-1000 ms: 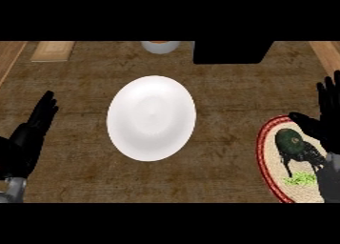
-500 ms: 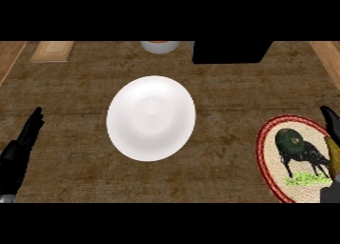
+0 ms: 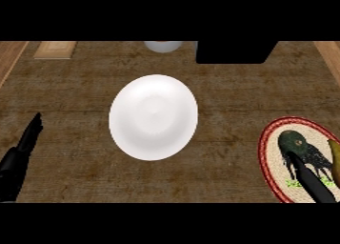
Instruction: Pick the squash from the placemat and place it in the plate
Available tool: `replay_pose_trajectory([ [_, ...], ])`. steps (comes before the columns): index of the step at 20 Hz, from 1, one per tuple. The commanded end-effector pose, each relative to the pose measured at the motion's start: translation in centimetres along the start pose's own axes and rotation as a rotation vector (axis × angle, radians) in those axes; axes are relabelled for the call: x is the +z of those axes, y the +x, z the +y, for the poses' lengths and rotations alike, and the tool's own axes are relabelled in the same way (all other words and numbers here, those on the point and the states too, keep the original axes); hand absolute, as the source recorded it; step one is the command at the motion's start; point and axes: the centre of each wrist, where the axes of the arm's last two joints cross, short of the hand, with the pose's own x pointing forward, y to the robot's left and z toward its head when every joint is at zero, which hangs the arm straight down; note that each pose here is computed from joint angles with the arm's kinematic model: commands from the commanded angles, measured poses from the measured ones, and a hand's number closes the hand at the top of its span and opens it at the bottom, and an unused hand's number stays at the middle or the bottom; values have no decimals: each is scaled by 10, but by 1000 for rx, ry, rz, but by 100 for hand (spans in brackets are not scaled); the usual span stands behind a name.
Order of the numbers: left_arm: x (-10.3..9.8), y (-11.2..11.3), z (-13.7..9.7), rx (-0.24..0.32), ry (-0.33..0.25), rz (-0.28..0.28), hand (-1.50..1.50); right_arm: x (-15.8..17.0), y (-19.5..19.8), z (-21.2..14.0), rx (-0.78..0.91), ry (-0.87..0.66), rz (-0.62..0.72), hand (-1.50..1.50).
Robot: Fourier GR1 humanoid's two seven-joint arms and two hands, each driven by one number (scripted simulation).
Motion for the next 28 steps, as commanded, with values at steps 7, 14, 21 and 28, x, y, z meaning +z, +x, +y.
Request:
replay_pose_trajectory([
  [7, 6, 3, -2, 0, -21, -32, 0, -17, 2, -44, 354, 158, 290, -150],
  [14, -2, -6, 5, -6, 0, -18, 0, -58, 24, -33, 498, 303, 433, -150],
  [21, 0, -10, 0, -3, -23, -11, 0, -83, 21, -9, 647, 459, 539, -150],
  [28, -10, -20, 6, -1, 2, -16, 0, -83, -6, 12, 700, 574, 572, -150],
])
